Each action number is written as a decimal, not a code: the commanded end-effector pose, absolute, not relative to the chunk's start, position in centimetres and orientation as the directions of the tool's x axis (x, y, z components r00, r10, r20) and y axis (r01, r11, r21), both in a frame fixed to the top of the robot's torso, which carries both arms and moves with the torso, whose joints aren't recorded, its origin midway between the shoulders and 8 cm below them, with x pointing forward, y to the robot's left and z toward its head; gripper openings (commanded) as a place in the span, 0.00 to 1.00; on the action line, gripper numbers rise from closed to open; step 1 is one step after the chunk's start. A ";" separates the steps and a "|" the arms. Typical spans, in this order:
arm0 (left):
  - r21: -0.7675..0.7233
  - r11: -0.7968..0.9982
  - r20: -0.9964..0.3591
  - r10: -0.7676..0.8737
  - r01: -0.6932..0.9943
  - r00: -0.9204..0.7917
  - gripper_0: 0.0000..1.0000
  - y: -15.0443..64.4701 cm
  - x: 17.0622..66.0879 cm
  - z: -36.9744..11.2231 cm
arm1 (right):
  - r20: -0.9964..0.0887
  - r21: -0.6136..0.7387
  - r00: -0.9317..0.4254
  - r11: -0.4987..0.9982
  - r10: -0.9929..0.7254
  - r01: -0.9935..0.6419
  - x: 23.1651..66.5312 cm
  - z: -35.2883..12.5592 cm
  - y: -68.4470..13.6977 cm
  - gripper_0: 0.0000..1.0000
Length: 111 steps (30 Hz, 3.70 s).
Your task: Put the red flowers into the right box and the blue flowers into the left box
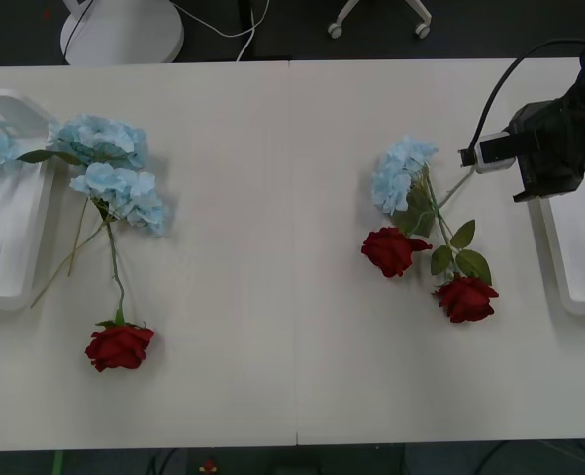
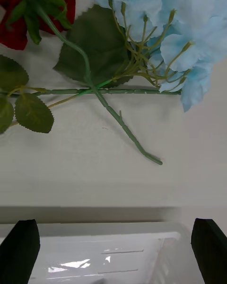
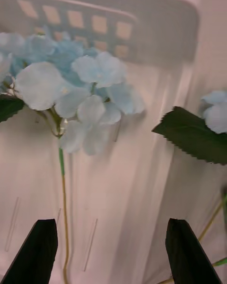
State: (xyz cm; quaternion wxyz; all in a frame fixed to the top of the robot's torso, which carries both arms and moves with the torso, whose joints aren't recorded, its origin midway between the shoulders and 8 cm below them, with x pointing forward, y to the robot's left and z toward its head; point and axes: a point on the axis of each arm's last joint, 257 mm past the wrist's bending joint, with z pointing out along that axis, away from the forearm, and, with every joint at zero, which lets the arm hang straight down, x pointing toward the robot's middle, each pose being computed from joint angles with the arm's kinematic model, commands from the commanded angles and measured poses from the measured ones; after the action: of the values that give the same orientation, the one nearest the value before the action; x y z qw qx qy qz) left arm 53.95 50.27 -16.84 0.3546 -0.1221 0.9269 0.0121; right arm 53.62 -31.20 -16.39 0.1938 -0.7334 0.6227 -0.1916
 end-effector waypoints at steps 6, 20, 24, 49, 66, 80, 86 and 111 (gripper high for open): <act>0.255 0.965 -0.648 0.126 -0.058 -0.751 0.75 47.6 56.6 -18.2 | -0.456 -0.017 -0.849 0.957 -0.265 -0.290 50.7 -15.8 -29.7 0.93; 0.431 0.902 -0.580 0.293 0.019 -0.760 0.75 41.4 58.5 -22.5 | 0.000 0.232 -0.264 0.257 0.964 0.938 46.3 -20.2 -30.9 0.93; 0.435 0.900 -0.574 0.300 0.027 -0.762 0.75 40.9 59.3 -23.1 | 0.138 0.226 0.024 -0.055 0.990 0.972 47.3 -20.9 -29.5 0.93; 0.412 0.908 -0.594 0.331 0.076 -0.733 0.75 37.6 63.2 -25.4 | 0.369 0.134 0.551 -0.630 0.748 0.765 48.3 -28.1 -27.0 0.93; 0.428 0.904 -0.603 0.292 0.008 -0.742 0.75 40.9 58.2 -22.1 | 0.323 0.155 0.583 -0.649 0.745 0.744 49.4 -32.6 -24.7 0.93; 0.404 0.906 -0.565 0.356 0.127 -0.744 0.75 36.1 57.5 -23.7 | 0.288 0.127 0.591 -0.641 0.754 0.757 48.7 -33.9 -25.2 0.93; 0.409 0.904 -0.572 0.364 0.129 -0.736 0.75 36.2 58.3 -24.4 | 0.276 0.122 0.585 -0.632 0.762 0.765 48.5 -34.6 -25.2 0.93; 0.388 0.910 -0.601 0.368 0.144 -0.710 0.67 33.7 63.5 -25.3 | 0.235 0.140 0.518 -0.556 0.822 0.819 48.2 -34.2 -26.4 0.04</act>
State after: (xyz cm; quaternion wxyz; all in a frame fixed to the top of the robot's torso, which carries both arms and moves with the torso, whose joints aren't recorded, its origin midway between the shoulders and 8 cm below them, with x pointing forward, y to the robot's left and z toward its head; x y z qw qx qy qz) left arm 60.84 36.96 -28.37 0.3191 0.0960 0.9293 0.1591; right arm 47.82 -26.90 -34.96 -0.0077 -0.8880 -0.4401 -0.1332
